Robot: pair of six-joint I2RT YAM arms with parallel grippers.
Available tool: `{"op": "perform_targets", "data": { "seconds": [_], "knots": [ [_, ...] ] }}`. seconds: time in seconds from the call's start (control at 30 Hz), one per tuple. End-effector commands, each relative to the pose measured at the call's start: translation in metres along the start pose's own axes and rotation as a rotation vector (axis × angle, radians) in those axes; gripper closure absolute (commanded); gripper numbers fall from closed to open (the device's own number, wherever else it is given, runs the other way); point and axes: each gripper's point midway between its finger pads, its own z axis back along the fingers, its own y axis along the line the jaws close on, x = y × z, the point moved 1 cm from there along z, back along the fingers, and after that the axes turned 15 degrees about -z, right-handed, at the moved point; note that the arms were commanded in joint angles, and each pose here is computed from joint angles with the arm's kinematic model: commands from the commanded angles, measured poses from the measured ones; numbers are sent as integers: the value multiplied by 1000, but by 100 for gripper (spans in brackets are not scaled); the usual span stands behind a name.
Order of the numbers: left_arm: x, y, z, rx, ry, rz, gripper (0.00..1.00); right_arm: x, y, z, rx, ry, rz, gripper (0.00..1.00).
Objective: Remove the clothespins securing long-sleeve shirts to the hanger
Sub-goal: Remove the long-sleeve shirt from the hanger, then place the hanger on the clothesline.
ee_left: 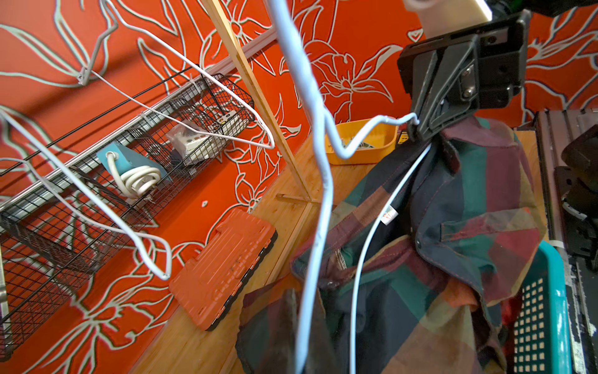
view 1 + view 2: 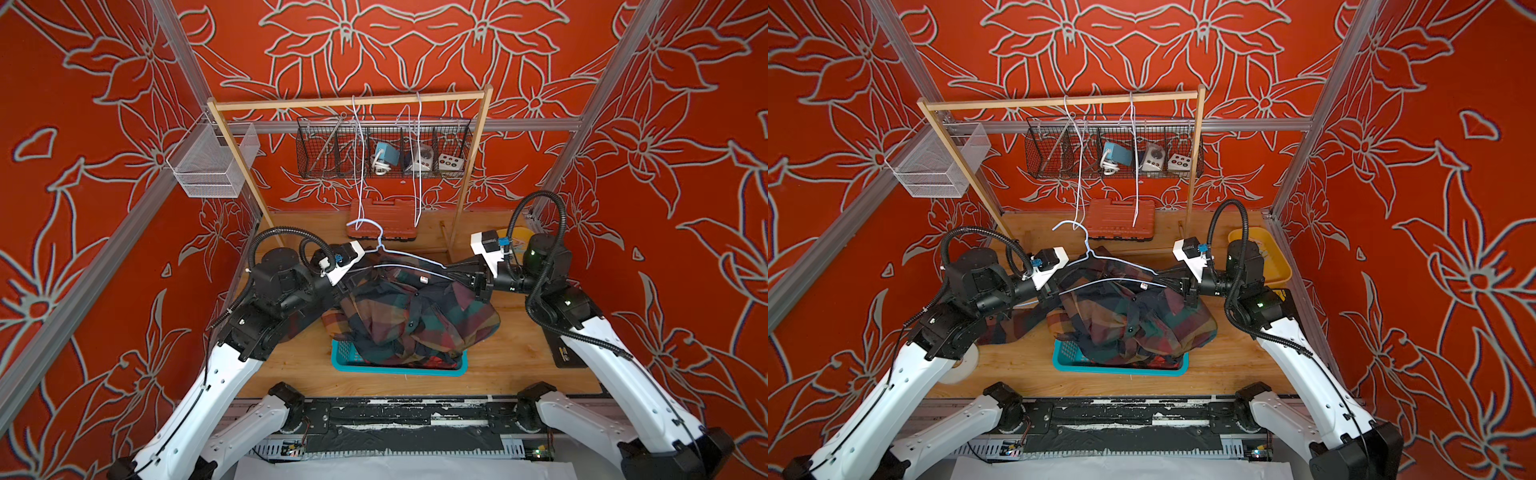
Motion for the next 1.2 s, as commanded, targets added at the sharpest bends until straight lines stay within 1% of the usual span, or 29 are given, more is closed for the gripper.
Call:
{"op": "perform_targets", "data": {
  "seconds": [0.0,0.03,0.1,0.13,0.17,0.23,0.27,0.37,0.47,0.53,0.6,0.7,0.77,0.87,0.93,1.0,1.17],
  "knots": [
    [9,13,1,55,-26,-5,100,26,14,5,15,-37,76,100],
    [8,16,2,73,-22,-3,94,29,13,5,-1,-38,72,100],
    [8,19,4,106,-25,-1,70,34,12,6,-27,-44,64,100],
    [8,20,5,115,-26,1,54,37,11,6,-41,-49,55,100],
    [9,23,7,133,-26,4,29,40,10,6,-52,-52,48,100],
    [10,29,12,181,-31,10,6,44,9,5,-73,-53,38,100],
    [12,33,16,211,-36,11,2,45,10,3,-79,-50,35,100],
    [21,42,33,299,-76,11,2,45,17,-7,-90,-28,32,100],
    [31,46,55,386,-140,19,2,46,25,-20,-111,1,20,100],
    [33,47,69,444,-174,28,2,53,28,-26,-129,-18,-11,100],
    [30,53,84,544,-192,60,2,62,25,-30,-186,-54,-64,100],
    [22,56,103,656,-210,100,2,71,21,-31,-289,-86,-77,100],
    [12,63,116,755,-202,149,3,78,20,-31,-357,-111,-84,100],
    [-2,71,130,872,-182,214,3,90,26,-35,-382,-154,-113,100],
    [-10,73,130,899,-153,234,3,95,36,-43,-378,-155,-102,100],
    [-16,76,134,935,-132,264,3,98,42,-49,-411,-138,-92,100],
    [-25,81,147,1024,-122,313,3,107,46,-62,-492,-173,-107,100]
  ]
}}
